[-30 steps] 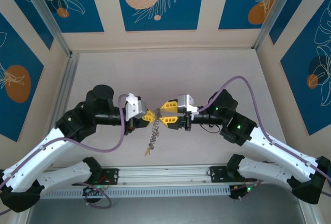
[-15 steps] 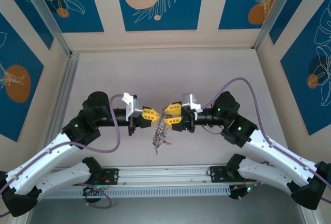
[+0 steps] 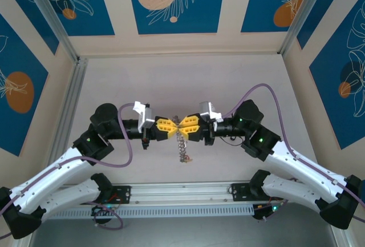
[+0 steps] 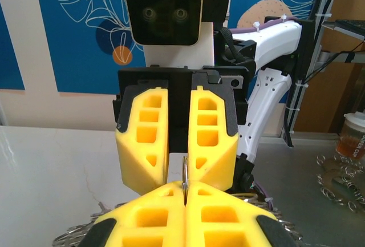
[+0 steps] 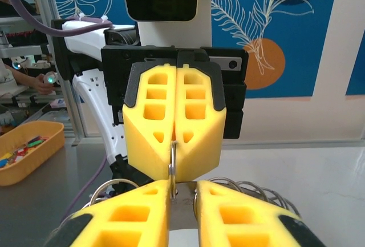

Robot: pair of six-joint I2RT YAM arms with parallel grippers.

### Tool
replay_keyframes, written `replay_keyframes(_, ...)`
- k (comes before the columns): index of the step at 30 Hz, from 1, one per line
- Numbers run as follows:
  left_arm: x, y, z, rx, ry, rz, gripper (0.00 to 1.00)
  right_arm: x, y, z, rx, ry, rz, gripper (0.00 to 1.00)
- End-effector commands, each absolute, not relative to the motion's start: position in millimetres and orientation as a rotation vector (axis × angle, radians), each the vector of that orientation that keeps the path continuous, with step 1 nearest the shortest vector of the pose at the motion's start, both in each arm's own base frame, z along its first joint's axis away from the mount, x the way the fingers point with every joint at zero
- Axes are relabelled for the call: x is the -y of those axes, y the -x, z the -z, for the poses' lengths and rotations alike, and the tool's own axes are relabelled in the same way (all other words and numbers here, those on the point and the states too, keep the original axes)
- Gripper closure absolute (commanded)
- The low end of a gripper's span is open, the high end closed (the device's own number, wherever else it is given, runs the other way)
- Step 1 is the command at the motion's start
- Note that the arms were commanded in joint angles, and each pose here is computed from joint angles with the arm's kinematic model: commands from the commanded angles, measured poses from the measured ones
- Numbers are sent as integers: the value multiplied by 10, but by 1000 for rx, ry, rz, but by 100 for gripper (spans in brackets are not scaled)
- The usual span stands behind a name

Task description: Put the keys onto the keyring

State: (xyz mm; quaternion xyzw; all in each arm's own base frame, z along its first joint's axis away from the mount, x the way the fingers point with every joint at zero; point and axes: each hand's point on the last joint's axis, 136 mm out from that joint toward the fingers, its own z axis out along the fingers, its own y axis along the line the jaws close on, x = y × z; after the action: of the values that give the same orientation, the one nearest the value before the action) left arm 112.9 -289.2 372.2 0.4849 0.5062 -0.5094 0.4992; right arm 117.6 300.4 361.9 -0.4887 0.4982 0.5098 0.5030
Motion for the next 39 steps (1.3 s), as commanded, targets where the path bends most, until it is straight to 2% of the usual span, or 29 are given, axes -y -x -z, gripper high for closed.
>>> replay_keyframes(1, 2862, -1076, -3868, -1138, -1172, 1244, 100, -3011, -1169, -3647, -1179, 1178, -1243, 92)
replay_keyframes(3, 2863, -1083, -3853, -1143, -1173, 1239, 100, -3017, -1197, -3635, -1187, 1168, -1231, 100)
replay_keyframes(12, 2852, -1168, -3640, -1278, -1212, 1158, 100, -3009, -1219, -3643, -1211, 1183, -1158, 100)
replay_keyframes(16, 2799, -1200, -3618, -1328, -1234, 1084, 87, -3087, -1208, -3535, -1251, 1244, -1084, 100)
replay_keyframes(18, 2783, -1214, -3607, -1351, -1243, 1061, 86, -3129, -1193, -3491, -1264, 1271, -1057, 100)
replay_keyframes(21, 2781, -1233, -3572, -1377, -1263, 1037, 90, -3151, -1169, -3496, -1253, 1280, -1055, 100)
replay_keyframes(24, 2780, -1244, -3525, -1396, -1277, 1023, 100, -3146, -1158, -3533, -1238, 1276, -1055, 100)
replay_keyframes(32, 2773, -1240, -3501, -1370, -1275, 1013, 100, -3123, -1191, -3563, -1244, 1250, -1044, 100)
replay_keyframes(33, 2766, -1254, -3501, -1366, -1267, 1002, 100, -3118, -1231, -3537, -1272, 1239, -1041, 95)
replay_keyframes(35, 2746, -1279, -3513, -1350, -1246, 978, 100, -3074, -1344, -3425, -1379, 1188, -1040, 77)
replay_keyframes(38, 2693, -1308, -3519, -1322, -1212, 933, 100, -2900, -1543, -3165, -1554, 1046, -1027, 66)
replay_keyframes(39, 2683, -1321, -3502, -1320, -1209, 917, 100, -2840, -1576, -3096, -1600, 999, -1032, 57)
